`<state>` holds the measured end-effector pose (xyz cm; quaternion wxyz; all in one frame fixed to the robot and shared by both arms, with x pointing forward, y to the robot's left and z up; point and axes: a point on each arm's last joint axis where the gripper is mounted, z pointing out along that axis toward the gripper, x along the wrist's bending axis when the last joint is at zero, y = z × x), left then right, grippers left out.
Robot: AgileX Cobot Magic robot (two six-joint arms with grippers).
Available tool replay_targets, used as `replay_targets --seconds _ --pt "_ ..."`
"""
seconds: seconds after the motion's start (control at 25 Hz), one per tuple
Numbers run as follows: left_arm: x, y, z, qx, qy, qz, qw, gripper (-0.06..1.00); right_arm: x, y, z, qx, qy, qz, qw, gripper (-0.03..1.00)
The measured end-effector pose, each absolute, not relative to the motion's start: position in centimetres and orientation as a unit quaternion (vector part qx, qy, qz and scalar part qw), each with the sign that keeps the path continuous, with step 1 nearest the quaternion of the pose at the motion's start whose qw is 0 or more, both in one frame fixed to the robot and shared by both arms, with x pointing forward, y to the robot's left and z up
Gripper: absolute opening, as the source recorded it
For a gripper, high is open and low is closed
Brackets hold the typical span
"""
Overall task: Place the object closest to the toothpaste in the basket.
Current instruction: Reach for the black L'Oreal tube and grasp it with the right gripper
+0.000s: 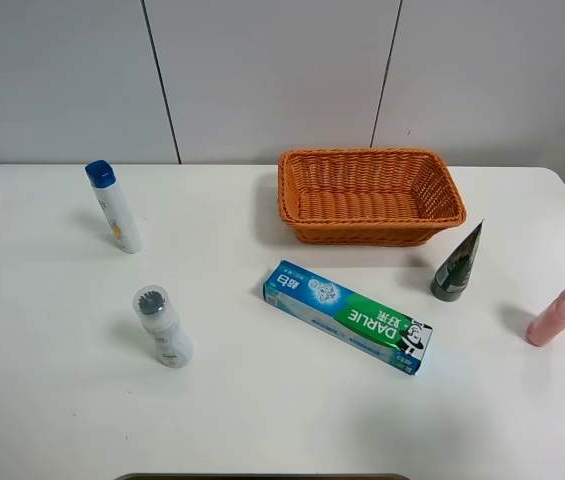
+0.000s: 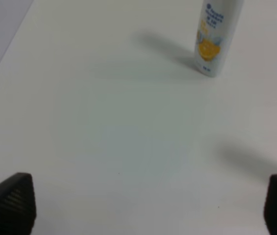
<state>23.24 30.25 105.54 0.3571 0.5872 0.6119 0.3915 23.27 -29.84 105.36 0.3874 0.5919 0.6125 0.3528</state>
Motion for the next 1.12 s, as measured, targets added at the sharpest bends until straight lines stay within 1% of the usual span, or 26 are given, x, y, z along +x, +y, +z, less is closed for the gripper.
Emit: replay_targets --seconds 1.12 --pt "23.24 30.25 105.54 0.587 0.612 0.392 0.357 0.94 23.27 -29.84 105.37 0.592 0.612 0.353 0.388 0.99"
